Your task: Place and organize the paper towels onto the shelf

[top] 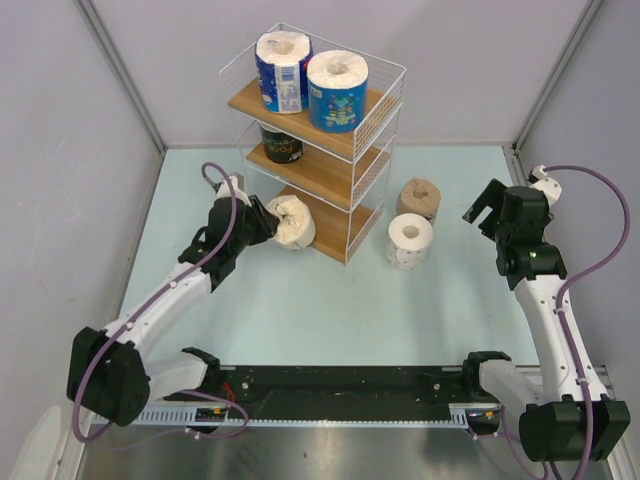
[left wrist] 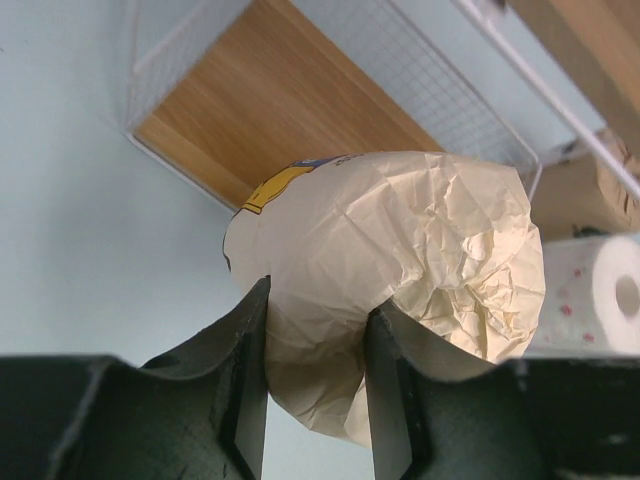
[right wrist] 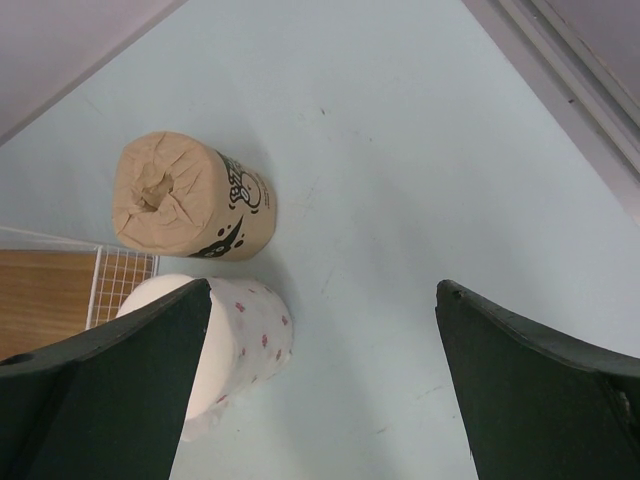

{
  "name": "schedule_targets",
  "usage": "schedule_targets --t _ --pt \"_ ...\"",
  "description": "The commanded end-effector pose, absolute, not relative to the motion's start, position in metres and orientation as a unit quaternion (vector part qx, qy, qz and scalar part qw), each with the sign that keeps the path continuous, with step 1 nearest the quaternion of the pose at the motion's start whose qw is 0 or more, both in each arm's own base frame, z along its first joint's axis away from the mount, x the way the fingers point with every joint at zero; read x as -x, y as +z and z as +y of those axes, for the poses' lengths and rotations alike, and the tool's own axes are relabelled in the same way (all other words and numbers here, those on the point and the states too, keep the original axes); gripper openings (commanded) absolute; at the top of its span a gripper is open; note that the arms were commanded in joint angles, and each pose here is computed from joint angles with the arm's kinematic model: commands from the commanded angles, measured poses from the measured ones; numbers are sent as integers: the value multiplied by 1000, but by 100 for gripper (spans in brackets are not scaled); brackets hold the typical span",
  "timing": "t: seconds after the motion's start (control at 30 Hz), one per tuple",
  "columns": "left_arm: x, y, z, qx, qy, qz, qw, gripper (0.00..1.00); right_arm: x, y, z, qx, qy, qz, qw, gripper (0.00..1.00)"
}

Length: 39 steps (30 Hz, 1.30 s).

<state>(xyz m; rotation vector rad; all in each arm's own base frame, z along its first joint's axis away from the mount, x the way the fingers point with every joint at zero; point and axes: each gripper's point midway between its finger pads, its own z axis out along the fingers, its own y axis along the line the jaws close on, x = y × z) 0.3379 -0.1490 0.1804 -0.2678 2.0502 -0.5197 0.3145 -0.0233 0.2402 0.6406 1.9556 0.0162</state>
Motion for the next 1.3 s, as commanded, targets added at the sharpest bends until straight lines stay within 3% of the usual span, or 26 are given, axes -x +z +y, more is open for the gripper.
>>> schedule_targets --t 0.0,0.43,1.0,1.17,1.27 --pt "-386 242 -140 154 -239 773 567 37 -314 246 -22 -265 20 810 524 100" --pt "-448 220 -150 165 -225 783 556 37 -315 245 -20 -267 30 809 522 100" --pt "-466 172 -159 161 -207 813 519 39 -314 245 -27 -271 24 808 523 100" --pt "-468 160 -160 164 -204 820 509 47 -313 246 -27 -271 24 807 524 100" --pt "-468 155 -162 164 -209 823 502 57 -312 245 -29 -272 21 808 523 100"
